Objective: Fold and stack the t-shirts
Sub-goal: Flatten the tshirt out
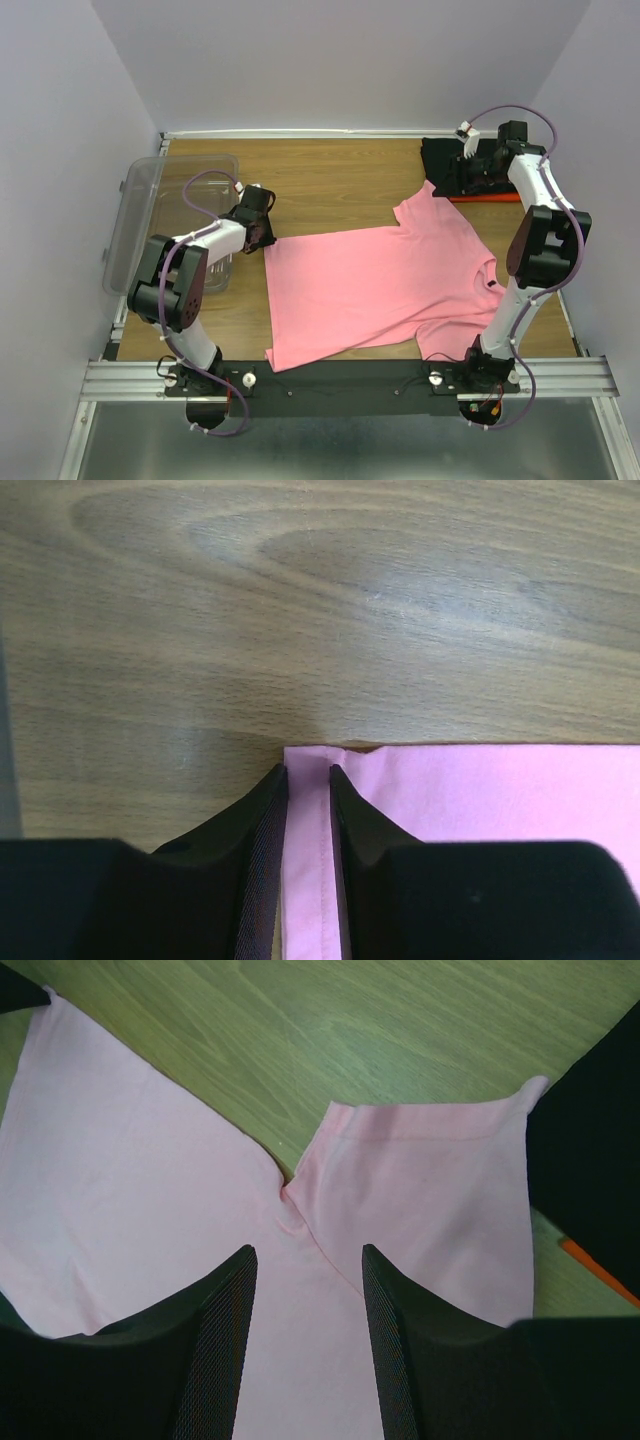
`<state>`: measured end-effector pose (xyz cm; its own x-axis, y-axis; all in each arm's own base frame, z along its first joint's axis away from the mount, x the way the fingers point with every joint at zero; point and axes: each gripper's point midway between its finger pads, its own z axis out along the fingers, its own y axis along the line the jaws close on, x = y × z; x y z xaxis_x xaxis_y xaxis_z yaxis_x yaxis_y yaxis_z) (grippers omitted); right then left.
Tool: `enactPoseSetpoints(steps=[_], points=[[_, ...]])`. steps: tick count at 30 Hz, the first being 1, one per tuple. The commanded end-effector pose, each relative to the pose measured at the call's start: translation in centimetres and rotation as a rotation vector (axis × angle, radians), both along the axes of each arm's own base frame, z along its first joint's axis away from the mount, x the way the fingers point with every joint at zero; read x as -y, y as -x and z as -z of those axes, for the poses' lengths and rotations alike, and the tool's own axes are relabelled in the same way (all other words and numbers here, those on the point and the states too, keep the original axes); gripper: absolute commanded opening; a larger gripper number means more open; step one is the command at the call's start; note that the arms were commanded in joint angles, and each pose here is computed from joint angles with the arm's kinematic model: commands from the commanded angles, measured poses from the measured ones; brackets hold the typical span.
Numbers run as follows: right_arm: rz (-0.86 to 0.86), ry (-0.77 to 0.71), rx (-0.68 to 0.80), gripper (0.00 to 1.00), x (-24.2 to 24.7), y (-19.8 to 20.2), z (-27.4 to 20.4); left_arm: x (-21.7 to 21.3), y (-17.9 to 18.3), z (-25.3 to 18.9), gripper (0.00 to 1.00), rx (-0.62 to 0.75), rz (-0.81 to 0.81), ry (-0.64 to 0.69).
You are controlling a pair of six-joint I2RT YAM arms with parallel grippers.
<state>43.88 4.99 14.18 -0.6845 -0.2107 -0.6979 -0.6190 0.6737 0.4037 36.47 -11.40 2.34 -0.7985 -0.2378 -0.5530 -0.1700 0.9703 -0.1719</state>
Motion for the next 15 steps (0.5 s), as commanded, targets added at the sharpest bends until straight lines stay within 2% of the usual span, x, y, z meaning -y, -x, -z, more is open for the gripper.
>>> enactPoseSetpoints(steps=[1,6,10,15], points=[[-0.003,0.013,0.013,0.54,-0.1,-0.1,0.0,-0.5,0.9,1.7,0.28,-0.058,0.008,-0.04],[-0.001,0.016,0.011,0.54,-0.1,0.0,0.1,-0.5,1.2,1.5,0.16,-0.054,0.016,-0.035],[0.002,0.017,0.013,0.54,0.0,-0.1,-0.1,-0.2,1.2,1.2,0.1,-0.048,0.03,-0.022],[0.015,0.063,0.022,0.54,0.5,-0.5,0.1,0.3,0.6,-0.8,0.0,0.015,0.041,0.012]])
